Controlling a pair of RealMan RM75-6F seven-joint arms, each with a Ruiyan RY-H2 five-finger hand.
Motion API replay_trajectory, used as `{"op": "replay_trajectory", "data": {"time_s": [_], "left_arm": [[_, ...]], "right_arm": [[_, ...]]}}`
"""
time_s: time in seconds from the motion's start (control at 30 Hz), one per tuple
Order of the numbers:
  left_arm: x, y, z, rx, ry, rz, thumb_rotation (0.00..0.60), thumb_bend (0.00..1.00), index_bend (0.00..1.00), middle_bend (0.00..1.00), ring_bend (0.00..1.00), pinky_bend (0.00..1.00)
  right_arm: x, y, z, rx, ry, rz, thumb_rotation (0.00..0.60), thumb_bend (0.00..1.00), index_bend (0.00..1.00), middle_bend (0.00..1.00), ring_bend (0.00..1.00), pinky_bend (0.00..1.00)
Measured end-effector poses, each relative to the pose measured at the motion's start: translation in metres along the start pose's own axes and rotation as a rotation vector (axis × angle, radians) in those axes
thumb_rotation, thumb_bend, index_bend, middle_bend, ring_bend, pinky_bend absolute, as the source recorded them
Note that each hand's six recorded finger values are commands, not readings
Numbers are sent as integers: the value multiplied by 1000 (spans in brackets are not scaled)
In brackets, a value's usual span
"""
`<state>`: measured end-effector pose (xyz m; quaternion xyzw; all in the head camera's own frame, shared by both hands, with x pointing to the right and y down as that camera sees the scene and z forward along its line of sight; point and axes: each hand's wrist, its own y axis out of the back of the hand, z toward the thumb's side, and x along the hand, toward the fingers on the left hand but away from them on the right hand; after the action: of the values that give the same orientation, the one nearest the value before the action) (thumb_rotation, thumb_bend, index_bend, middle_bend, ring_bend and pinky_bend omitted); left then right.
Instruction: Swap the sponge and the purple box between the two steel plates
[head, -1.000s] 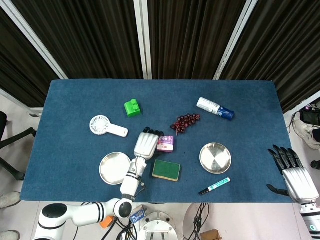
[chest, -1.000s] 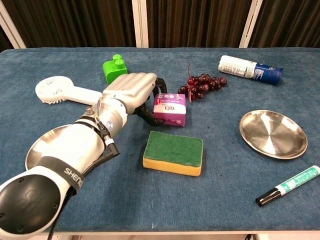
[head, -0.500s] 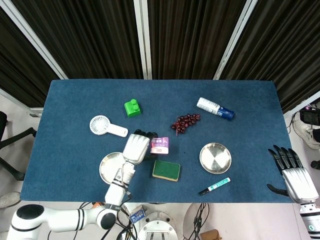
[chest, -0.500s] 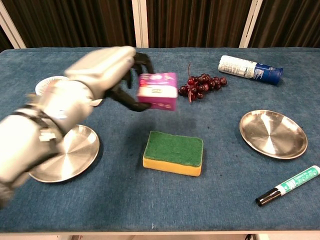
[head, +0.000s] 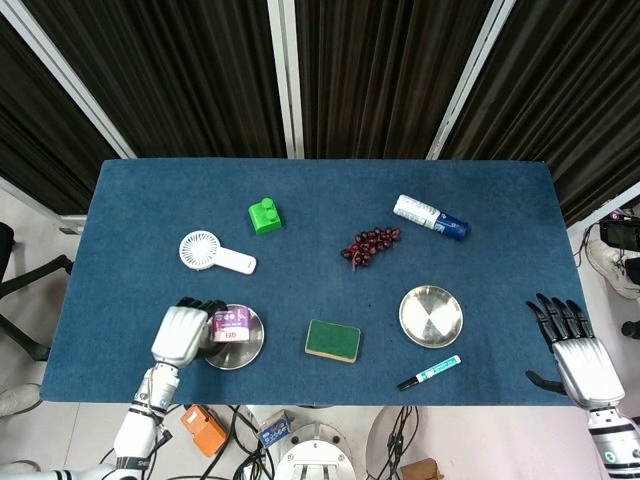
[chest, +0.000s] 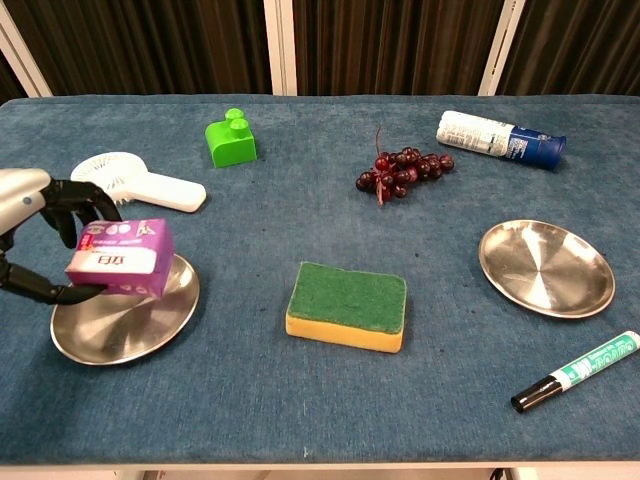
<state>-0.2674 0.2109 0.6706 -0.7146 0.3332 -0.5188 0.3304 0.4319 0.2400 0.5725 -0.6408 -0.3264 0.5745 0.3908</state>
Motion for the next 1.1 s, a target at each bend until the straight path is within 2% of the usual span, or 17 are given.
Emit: {"op": "replay_trajectory", "data": {"time_s": [0.1, 0.23, 0.5, 0.63, 0.77, 0.87, 1.1], "left_arm": [[-1, -5, 0, -4, -14, -22, 600, 113, 287, 274, 233, 205], [0, -8, 1, 21, -27, -43, 600, 22, 200, 178, 128, 177], [-16, 1, 2, 51, -47, -48, 600, 0, 153, 146, 98, 177], [-33, 19, -3, 58, -58, 12, 600, 0, 153, 146, 98, 177], [-59, 43, -21, 53, -33, 93, 600, 0, 153, 146, 98, 177], [-76, 53, -39, 45, 14, 116, 600, 3, 153, 145, 98, 177], [-86, 52, -62, 2, 68, 110, 600, 10, 153, 146, 98, 177]], "right_arm": [[-3, -5, 5, 10, 16, 14, 600, 212, 0, 0, 0, 44], [-10, -9, 18, 10, 63, 17, 600, 212, 0, 0, 0, 45], [-36, -16, 71, -1, 250, 42, 600, 212, 0, 0, 0, 56], [-52, -17, 108, -20, 343, 66, 600, 212, 0, 1, 0, 81], [-71, -27, 155, -23, 434, 118, 600, 212, 0, 22, 0, 82], [-84, -39, 191, -29, 471, 154, 600, 212, 0, 37, 0, 114], [-103, -69, 276, -94, 491, 196, 600, 212, 0, 80, 5, 141]]}}
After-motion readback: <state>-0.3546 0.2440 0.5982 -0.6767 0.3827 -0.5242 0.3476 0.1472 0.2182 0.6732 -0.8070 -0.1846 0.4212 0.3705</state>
